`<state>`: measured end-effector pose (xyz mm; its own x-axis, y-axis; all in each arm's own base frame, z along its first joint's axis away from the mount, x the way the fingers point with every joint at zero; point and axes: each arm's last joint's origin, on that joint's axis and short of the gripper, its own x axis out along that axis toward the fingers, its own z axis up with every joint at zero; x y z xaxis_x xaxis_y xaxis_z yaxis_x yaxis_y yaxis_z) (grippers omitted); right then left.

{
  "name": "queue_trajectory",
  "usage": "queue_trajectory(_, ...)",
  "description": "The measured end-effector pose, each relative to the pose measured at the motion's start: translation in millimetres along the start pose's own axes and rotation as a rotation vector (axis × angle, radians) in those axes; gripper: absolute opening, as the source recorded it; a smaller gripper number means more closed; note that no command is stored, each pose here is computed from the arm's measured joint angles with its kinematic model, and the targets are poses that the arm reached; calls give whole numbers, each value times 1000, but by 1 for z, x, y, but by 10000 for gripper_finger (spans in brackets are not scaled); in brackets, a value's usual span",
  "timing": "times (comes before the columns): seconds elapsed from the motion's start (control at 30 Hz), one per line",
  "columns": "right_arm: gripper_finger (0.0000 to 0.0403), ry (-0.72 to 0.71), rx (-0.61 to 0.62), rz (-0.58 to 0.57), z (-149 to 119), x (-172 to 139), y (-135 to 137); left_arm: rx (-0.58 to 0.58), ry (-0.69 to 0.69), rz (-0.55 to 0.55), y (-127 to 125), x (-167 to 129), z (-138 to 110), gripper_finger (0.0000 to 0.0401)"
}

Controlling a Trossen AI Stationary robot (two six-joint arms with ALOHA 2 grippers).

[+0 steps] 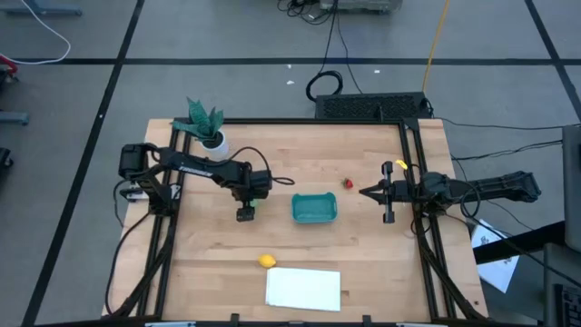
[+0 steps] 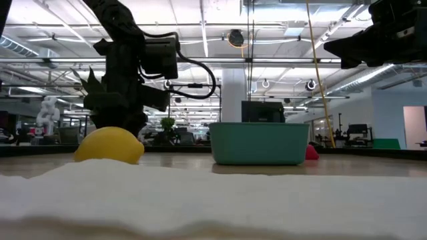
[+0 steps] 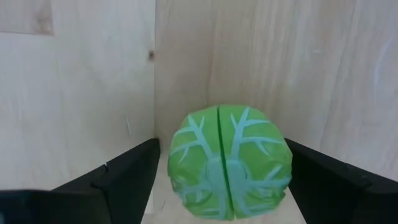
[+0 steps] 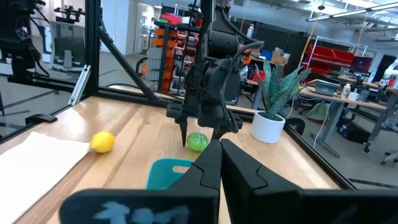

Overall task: Pick and placing Produce into tupperware
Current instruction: Put the green cabbage into the blue bin

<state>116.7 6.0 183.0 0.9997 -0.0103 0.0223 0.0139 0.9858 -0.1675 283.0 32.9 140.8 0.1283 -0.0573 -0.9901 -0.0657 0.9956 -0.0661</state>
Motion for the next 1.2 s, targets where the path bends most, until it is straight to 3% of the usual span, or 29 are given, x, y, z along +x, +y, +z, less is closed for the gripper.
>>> queue_trajectory(0.23, 0, 0, -2, 0, 0, 0, 0, 26, -1, -5, -2, 0, 0, 324)
queue_trajectory(0.67, 0, 0, -3, 0, 0, 0, 0, 27, 1, -1, -1, -1, 0, 217)
queue_trajectory(1.2, 0, 0, -7, 0, 0, 0, 0, 71, -30, -13, -3, -11, 12, 240)
